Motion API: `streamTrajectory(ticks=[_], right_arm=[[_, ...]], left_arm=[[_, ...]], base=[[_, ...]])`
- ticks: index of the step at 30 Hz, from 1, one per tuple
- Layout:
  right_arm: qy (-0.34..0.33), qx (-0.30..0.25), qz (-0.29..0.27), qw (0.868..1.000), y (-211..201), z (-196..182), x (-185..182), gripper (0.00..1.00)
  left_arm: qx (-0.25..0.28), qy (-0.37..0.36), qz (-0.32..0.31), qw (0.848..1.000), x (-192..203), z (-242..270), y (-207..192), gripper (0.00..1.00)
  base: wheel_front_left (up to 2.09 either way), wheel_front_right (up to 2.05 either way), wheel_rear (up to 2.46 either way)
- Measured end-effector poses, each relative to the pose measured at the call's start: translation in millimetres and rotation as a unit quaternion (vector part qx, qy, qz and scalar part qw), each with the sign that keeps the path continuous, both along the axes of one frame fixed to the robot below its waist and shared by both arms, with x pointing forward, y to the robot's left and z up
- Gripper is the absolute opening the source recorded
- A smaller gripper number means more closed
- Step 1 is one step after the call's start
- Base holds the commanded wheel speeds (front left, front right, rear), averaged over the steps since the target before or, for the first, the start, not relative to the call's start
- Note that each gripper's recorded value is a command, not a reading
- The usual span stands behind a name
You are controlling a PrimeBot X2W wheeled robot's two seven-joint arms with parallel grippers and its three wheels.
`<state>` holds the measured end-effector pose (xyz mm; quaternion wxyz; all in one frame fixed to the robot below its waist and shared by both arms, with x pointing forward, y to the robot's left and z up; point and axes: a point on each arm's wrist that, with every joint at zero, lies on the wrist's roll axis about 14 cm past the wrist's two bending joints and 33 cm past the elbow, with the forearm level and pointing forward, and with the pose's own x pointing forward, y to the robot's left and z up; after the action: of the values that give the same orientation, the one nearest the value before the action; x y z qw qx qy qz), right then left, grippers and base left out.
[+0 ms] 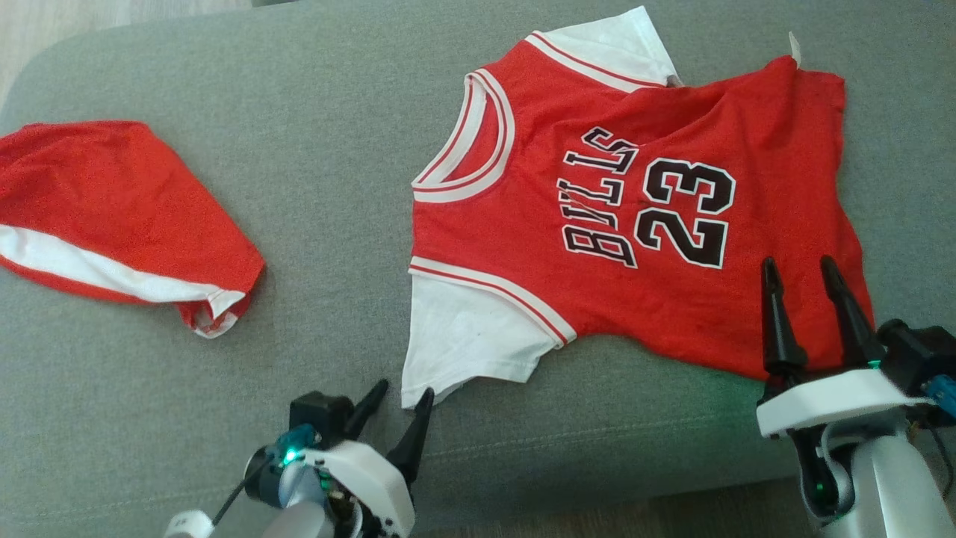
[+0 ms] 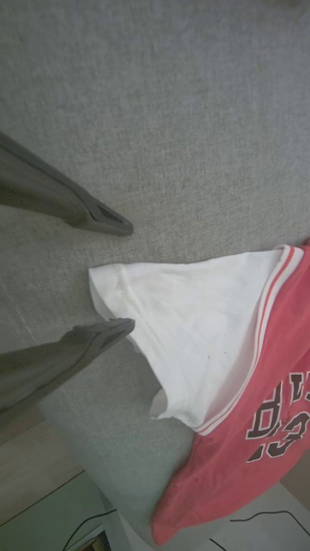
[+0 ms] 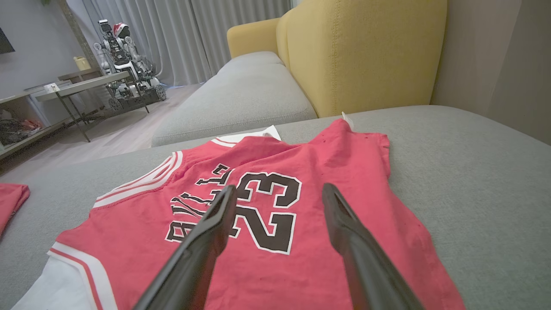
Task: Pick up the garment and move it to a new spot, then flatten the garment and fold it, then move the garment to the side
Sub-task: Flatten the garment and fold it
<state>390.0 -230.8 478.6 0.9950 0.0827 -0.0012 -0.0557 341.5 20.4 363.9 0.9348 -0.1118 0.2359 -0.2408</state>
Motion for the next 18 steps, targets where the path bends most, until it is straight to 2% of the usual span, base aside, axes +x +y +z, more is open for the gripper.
streamTrajectory(ticks=[6,7,8,18], right_arm=[[0.004,0.0,-0.004,1.0,-2,-3,-1,1.0],[0.007,-0.001,-0.007,1.0,-5,-5,-1,1.0],[0.009,-0.002,-0.01,1.0,-7,-6,-2,1.0],[0.03,-0.009,-0.055,0.998,-36,-18,-13,1.0]], left_arm=[[0.005,0.001,0.0,1.0,9,-1,-2,1.0],[0.003,0.014,-0.002,1.0,10,-4,-4,0.37],[0.001,0.022,-0.001,1.0,10,-6,-5,0.0],[-0.007,0.028,-0.014,0.999,13,-6,-12,0.0]], base=[[0.0,0.0,0.0],[0.0,0.0,0.0],[0.0,0.0,0.0],[0.0,0.0,0.0]])
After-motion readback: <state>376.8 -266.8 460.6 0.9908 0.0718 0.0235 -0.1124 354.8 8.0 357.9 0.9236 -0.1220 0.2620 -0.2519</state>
